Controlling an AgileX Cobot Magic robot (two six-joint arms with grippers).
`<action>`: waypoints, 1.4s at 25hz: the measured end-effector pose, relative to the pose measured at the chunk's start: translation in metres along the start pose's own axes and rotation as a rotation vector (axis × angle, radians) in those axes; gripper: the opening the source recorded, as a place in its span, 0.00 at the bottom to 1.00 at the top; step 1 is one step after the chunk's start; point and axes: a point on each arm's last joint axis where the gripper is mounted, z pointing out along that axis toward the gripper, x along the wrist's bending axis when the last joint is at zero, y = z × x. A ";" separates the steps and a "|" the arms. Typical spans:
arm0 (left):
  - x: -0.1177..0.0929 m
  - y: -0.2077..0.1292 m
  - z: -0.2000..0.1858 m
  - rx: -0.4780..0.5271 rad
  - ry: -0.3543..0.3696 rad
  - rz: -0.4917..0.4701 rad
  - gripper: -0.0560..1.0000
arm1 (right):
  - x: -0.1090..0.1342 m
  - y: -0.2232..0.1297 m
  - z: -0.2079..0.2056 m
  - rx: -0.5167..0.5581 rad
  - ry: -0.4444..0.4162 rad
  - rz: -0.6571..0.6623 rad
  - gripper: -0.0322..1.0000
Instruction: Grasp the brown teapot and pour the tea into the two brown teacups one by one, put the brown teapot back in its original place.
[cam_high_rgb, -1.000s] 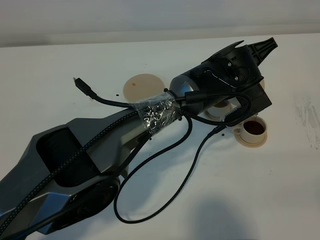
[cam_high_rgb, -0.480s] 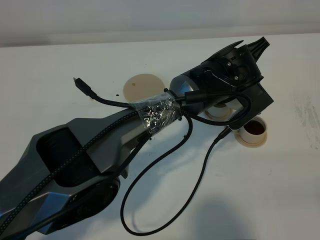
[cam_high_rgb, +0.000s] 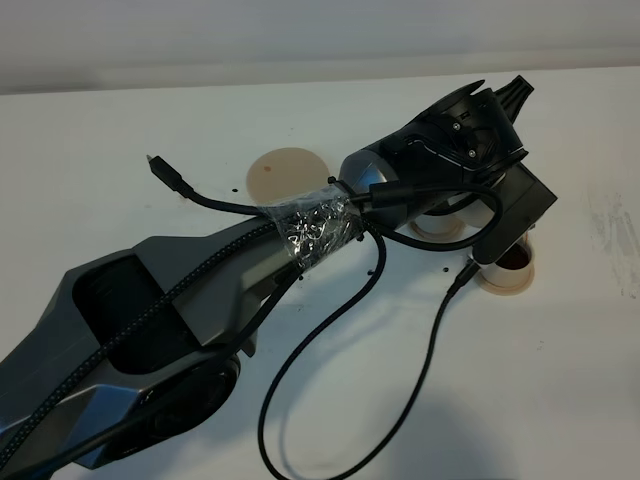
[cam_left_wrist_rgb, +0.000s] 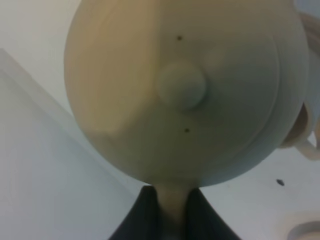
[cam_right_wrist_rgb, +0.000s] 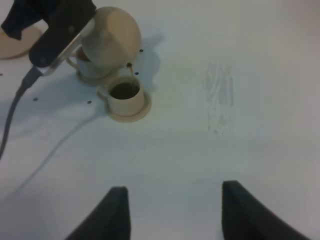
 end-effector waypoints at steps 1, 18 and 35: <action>-0.001 0.000 0.000 0.002 -0.007 -0.014 0.13 | 0.000 0.000 0.000 0.000 0.000 0.000 0.43; -0.016 -0.007 -0.037 -0.044 -0.309 -0.415 0.13 | 0.000 0.000 0.000 0.000 0.001 0.001 0.43; -0.022 0.012 -0.043 -0.121 -0.496 -0.984 0.13 | 0.000 0.000 0.000 0.000 0.002 0.001 0.43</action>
